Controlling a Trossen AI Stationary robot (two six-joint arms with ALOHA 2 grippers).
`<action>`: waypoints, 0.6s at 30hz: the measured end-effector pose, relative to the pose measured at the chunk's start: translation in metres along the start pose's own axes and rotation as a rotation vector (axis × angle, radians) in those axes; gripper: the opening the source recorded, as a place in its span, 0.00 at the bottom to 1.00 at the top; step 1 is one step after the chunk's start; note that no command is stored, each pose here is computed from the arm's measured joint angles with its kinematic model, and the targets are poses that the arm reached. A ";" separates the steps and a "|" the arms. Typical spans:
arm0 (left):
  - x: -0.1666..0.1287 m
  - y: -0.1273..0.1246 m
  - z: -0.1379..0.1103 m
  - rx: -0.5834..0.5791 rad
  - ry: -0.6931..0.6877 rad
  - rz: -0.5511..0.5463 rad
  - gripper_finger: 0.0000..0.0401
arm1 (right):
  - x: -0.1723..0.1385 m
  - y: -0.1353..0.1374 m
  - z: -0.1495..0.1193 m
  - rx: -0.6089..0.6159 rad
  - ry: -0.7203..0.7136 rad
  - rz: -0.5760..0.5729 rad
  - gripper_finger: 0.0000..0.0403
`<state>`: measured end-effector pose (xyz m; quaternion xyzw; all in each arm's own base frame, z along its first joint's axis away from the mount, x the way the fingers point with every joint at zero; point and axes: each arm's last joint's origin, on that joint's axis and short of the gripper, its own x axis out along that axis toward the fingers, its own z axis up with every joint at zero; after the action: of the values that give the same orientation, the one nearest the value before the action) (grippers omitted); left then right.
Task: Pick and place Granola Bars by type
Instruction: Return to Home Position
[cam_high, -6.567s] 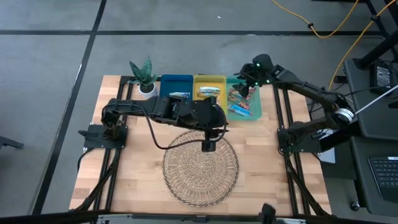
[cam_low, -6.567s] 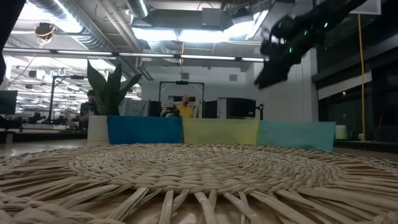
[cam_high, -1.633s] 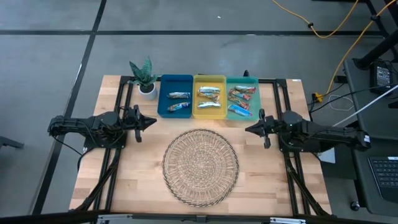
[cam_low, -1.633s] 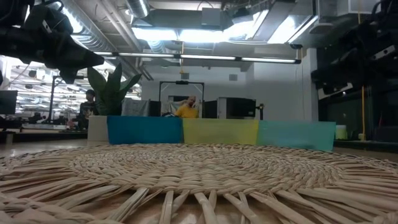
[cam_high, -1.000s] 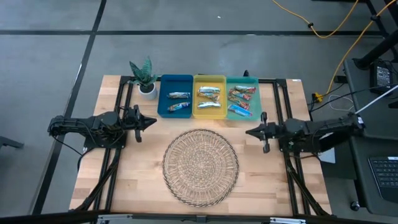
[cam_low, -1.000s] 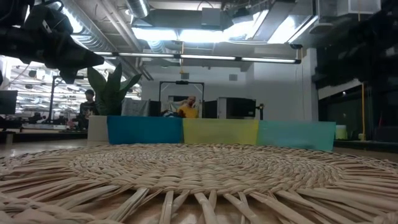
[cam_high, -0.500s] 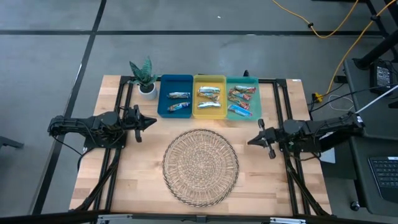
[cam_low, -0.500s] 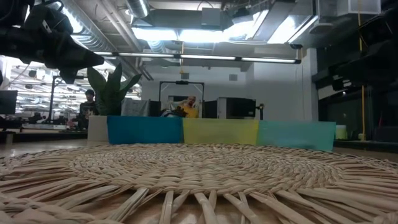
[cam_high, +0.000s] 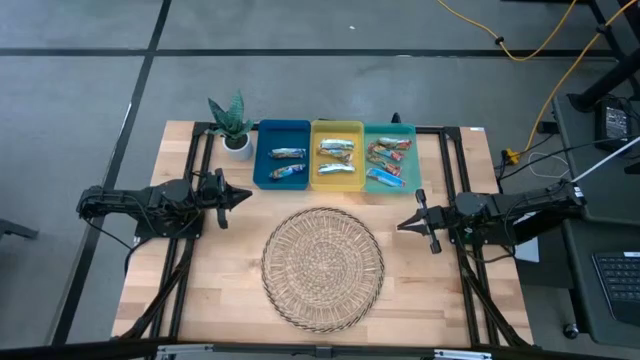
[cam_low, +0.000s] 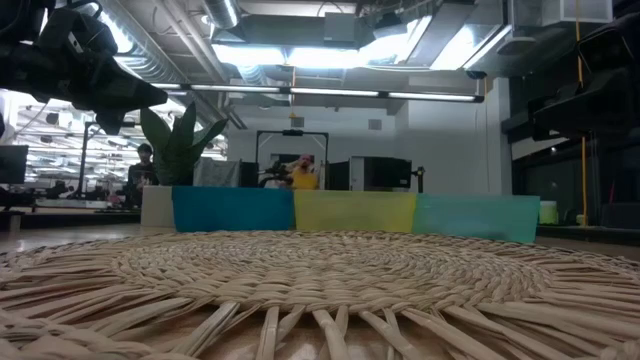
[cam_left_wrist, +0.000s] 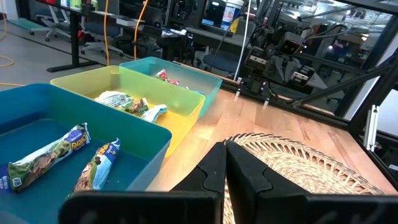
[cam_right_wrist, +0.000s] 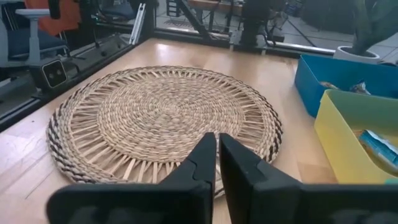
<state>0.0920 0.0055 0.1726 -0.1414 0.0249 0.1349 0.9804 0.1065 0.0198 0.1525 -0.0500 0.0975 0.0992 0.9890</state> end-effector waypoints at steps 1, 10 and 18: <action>0.000 0.000 0.000 0.000 0.000 0.000 0.01 | 0.000 0.000 0.000 0.001 0.000 0.000 0.06; 0.000 0.000 0.000 0.000 0.000 0.000 0.02 | -0.012 -0.006 0.011 0.003 -0.150 -0.065 0.06; 0.000 0.000 0.000 0.000 -0.001 0.000 0.01 | -0.017 -0.012 0.018 0.003 -0.238 -0.127 0.06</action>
<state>0.0920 0.0055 0.1727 -0.1415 0.0244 0.1350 0.9804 0.0958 0.0074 0.1740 -0.0426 -0.0236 0.0415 0.9979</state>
